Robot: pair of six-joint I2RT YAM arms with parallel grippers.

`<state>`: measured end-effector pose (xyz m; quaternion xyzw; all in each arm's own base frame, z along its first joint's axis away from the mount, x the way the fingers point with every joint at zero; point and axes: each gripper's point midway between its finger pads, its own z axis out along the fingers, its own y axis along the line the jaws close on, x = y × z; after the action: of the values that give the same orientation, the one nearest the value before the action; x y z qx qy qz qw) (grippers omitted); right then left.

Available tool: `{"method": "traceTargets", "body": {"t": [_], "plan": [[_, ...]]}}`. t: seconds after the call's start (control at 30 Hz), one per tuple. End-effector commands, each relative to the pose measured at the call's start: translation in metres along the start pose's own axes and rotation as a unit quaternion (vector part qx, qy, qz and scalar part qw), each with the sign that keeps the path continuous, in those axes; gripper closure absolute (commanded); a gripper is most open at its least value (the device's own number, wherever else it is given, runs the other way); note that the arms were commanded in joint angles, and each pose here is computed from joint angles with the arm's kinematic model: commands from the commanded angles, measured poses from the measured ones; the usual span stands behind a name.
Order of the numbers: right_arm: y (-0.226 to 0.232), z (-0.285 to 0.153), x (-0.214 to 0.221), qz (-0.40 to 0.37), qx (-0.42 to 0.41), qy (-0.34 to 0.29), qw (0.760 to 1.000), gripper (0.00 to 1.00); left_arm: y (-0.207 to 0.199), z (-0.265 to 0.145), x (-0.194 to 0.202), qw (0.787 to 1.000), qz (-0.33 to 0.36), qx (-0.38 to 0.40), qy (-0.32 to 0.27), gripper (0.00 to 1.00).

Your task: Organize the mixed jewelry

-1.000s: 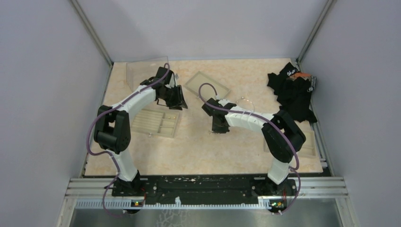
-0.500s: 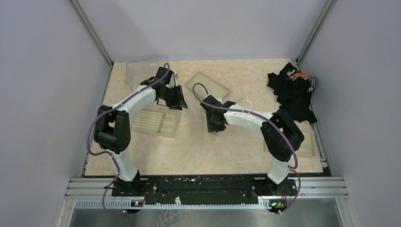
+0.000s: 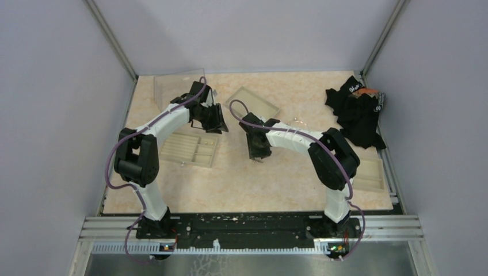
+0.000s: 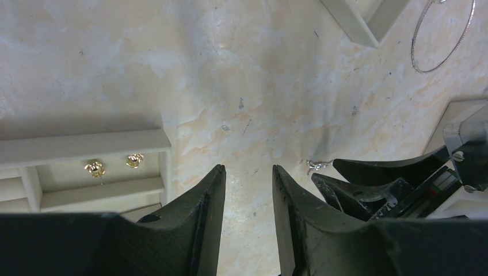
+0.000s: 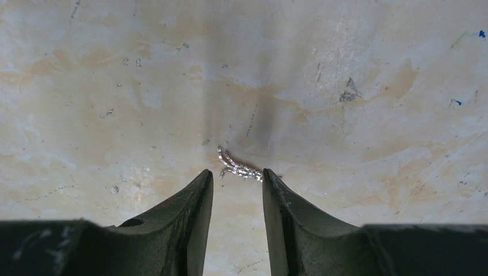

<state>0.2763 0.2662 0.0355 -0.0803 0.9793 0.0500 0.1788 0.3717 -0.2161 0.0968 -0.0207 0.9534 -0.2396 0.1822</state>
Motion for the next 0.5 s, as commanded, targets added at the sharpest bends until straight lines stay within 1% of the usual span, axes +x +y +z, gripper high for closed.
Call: {"method": "traceTargets", "body": {"t": [0.0,0.23,0.47], "plan": [[0.01,-0.001,-0.014,-0.004,-0.013,-0.009,1.0,0.63,-0.005,-0.011,-0.009,1.0,0.002,0.005,-0.019,0.58],[0.007,0.01,-0.004,-0.008,-0.002,0.01,1.0,0.66,-0.004,-0.01,-0.011,1.0,0.003,0.003,-0.021,0.58],[-0.004,0.011,0.004,-0.02,0.019,0.018,0.999,0.74,-0.005,-0.008,-0.012,1.0,0.003,0.003,-0.019,0.58]]}}
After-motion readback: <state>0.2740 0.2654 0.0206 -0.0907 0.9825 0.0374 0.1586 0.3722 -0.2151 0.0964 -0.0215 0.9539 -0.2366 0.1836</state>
